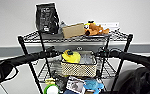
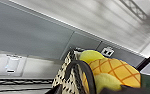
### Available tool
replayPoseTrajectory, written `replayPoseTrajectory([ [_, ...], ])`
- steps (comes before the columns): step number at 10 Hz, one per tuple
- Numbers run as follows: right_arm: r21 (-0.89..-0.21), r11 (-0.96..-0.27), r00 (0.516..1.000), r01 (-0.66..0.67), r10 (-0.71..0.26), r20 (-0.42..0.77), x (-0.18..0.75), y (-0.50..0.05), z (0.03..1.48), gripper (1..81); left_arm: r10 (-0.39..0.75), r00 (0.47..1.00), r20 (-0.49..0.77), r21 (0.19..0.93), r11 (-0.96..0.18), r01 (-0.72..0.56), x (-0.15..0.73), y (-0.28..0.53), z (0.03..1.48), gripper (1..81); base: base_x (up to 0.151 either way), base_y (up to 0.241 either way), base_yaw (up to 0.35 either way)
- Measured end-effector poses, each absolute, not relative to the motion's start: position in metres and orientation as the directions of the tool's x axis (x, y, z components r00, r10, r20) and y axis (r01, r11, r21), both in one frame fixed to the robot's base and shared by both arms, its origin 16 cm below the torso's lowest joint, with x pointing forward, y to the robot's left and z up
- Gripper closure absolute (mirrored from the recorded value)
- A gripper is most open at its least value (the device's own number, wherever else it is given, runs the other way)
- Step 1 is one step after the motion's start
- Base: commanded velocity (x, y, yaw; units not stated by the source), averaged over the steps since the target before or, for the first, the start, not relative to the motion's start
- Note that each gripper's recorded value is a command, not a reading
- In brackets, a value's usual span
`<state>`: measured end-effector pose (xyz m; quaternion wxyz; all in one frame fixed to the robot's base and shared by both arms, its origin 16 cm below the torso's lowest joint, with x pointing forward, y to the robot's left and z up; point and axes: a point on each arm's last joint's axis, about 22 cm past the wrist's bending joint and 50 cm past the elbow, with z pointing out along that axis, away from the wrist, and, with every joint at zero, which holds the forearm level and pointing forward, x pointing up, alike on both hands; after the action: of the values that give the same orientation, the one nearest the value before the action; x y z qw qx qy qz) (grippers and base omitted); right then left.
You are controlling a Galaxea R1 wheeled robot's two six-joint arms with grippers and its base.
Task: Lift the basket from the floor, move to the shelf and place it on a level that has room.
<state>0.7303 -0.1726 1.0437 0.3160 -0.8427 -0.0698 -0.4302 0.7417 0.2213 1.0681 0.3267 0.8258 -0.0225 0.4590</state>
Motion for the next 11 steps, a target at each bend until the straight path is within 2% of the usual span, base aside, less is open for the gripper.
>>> replayPoseTrajectory([
  [2,-0.481,-0.766,0.625,0.426,-0.136,0.769,0.711,-0.171,1.05,1.0,0.262,0.567,0.781,0.514,-0.785,-0.346,0.728,0.244,1.081,1.0,0.0,0.0,0.0],
  [4,-0.487,-0.74,0.618,0.464,-0.124,0.776,0.688,-0.176,1.062,1.0,0.247,0.577,0.779,0.519,-0.769,-0.372,0.707,0.246,1.085,1.0,0.0,0.0,0.0],
  [8,-0.514,-0.74,0.605,0.435,-0.183,0.775,0.648,-0.245,1.079,1.0,0.249,0.579,0.777,0.522,-0.769,-0.37,0.672,0.282,1.089,1.0,0.0,0.0,0.0],
  [11,-0.548,-0.723,0.626,0.421,-0.206,0.752,0.606,-0.268,1.074,1.0,0.254,0.618,0.744,0.556,-0.747,-0.363,0.633,0.289,1.077,1.0,0.0,0.0,0.0],
])
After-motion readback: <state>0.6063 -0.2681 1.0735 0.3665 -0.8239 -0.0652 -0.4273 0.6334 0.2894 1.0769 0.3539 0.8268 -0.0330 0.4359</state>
